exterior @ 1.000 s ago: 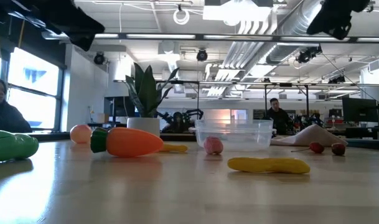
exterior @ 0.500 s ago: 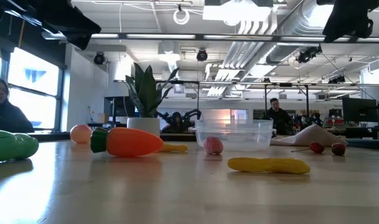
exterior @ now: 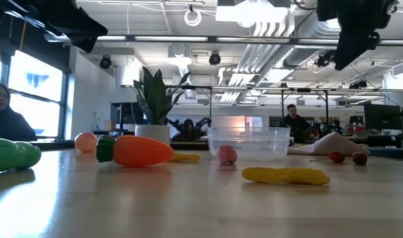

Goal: Pick and placing Produce into tupperware
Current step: Put the red cherry into the transparent bin

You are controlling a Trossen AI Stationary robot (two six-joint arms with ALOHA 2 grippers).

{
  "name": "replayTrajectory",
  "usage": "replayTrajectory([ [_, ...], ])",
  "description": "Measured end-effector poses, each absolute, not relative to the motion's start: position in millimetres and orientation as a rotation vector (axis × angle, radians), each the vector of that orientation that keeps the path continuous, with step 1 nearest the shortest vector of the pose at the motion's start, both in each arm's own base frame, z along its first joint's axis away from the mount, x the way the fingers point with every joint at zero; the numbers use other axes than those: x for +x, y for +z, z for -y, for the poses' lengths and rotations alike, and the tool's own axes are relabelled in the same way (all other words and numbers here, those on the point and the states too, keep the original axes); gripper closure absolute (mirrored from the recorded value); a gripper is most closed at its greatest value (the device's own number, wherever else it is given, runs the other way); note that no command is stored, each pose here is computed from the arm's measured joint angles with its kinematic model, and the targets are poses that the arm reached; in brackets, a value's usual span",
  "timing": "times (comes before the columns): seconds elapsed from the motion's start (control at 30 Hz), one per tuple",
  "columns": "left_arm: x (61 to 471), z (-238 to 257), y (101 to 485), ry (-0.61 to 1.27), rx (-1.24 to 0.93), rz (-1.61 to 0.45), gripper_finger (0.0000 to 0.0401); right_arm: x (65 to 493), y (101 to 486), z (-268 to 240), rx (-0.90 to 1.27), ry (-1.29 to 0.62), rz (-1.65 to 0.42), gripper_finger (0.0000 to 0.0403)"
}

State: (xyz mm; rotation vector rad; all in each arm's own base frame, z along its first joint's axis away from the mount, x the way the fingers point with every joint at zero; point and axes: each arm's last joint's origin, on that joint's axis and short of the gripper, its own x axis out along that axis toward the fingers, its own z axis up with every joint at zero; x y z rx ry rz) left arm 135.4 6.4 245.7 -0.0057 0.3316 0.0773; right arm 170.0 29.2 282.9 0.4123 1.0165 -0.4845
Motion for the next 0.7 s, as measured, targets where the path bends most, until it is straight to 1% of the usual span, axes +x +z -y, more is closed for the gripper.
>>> replayTrajectory([
  [0.13, 135, -6, 246, 0.077, -0.006, -0.331, 0.0393, 190, 267, -21, 0.398, -0.500, -1.125, 0.0269],
  [0.33, 135, -6, 246, 0.077, -0.006, -0.331, 0.0394, 223, 239, -9, 0.419, -0.423, -1.255, 0.0269],
  [0.53, 135, -6, 246, 0.077, -0.006, -0.331, 0.0394, 237, 213, 1, 0.415, -0.451, -1.394, 0.0269],
  [0.7, 135, -6, 246, 0.077, -0.006, -0.331, 0.0394, 247, 196, 0, 0.422, -0.403, -1.463, 0.0269],
])
